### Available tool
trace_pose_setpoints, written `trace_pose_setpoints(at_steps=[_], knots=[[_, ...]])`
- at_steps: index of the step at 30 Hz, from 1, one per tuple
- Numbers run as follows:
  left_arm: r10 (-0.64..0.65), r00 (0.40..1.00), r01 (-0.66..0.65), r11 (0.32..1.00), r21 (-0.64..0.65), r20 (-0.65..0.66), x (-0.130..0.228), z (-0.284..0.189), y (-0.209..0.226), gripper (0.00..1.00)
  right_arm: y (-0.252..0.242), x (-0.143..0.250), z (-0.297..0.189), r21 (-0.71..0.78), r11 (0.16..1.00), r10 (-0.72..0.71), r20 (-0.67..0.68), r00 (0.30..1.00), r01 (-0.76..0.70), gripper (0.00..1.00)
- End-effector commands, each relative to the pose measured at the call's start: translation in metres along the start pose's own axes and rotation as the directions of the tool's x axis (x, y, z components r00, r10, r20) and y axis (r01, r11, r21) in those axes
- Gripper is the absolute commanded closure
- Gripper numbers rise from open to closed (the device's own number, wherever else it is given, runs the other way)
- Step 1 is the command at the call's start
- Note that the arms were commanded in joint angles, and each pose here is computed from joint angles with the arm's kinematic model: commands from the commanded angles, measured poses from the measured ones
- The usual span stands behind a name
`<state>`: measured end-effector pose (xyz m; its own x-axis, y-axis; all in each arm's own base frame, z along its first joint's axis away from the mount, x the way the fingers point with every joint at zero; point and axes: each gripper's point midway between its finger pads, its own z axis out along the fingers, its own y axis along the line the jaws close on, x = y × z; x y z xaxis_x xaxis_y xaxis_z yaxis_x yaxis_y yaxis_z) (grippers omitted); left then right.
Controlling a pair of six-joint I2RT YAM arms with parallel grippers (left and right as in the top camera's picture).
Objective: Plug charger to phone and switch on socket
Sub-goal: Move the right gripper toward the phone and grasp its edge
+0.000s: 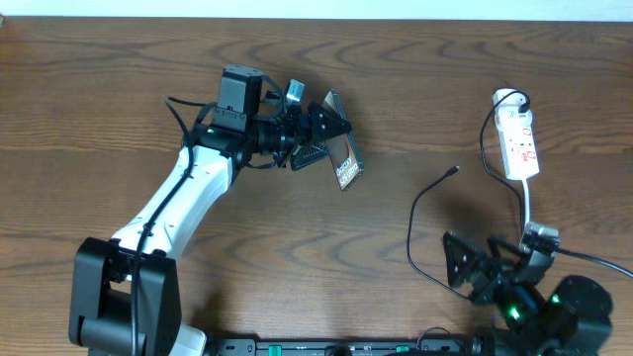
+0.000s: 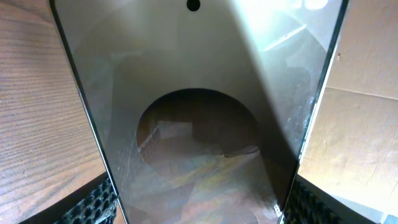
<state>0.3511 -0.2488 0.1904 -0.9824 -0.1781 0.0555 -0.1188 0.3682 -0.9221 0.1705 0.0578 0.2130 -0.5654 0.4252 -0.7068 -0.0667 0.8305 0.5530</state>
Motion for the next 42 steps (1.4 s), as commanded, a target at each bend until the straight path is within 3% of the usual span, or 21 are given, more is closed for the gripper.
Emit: trace_pose_setpoints(at_steps=[1,7,15,18,22,29,36,38,42], knots=[[0.009,0.999,-0.007,0.999,0.048,-0.034,0.003,-0.004,-0.014,0.41,0.041,0.004,-0.023,-0.148,0.989,-0.04,-0.069,0.997,0.029,0.01],[0.007,0.999,-0.005,0.999,0.05,-0.036,0.003,-0.004,-0.014,0.41,0.089,0.021,-0.049,-0.401,0.913,-0.142,-0.129,0.981,0.079,0.01],[-0.033,0.999,0.035,0.998,0.048,-0.04,0.003,-0.004,-0.014,0.41,0.067,0.006,-0.01,-0.386,0.901,-0.217,-0.013,0.976,0.196,0.01],[-0.064,0.997,0.066,0.997,0.048,-0.042,0.004,-0.004,-0.015,0.41,0.053,-0.009,0.002,-0.311,0.919,-0.236,0.06,0.97,0.243,0.01],[-0.07,0.997,0.072,0.996,0.048,-0.043,0.004,-0.004,-0.015,0.41,0.041,-0.022,0.006,-0.224,0.939,-0.243,0.107,0.964,0.261,0.01],[-0.07,0.997,0.072,0.996,0.048,-0.043,0.004,-0.004,-0.015,0.41,0.051,-0.047,0.006,-0.239,0.931,-0.232,0.194,0.953,0.276,0.01],[-0.07,0.997,0.072,0.996,0.048,-0.043,0.004,-0.004,-0.015,0.41,0.041,-0.064,0.033,-0.204,0.957,-0.191,0.091,0.977,0.206,0.03],[-0.077,0.996,0.079,0.996,0.047,-0.043,0.004,-0.004,-0.015,0.41,0.046,-0.068,0.038,-0.212,0.945,-0.238,0.071,0.969,0.247,0.09],[-0.082,0.996,0.084,0.995,0.047,-0.043,0.004,-0.004,-0.015,0.41,0.055,-0.088,0.042,-0.136,0.939,-0.305,0.087,0.948,0.315,0.07]])
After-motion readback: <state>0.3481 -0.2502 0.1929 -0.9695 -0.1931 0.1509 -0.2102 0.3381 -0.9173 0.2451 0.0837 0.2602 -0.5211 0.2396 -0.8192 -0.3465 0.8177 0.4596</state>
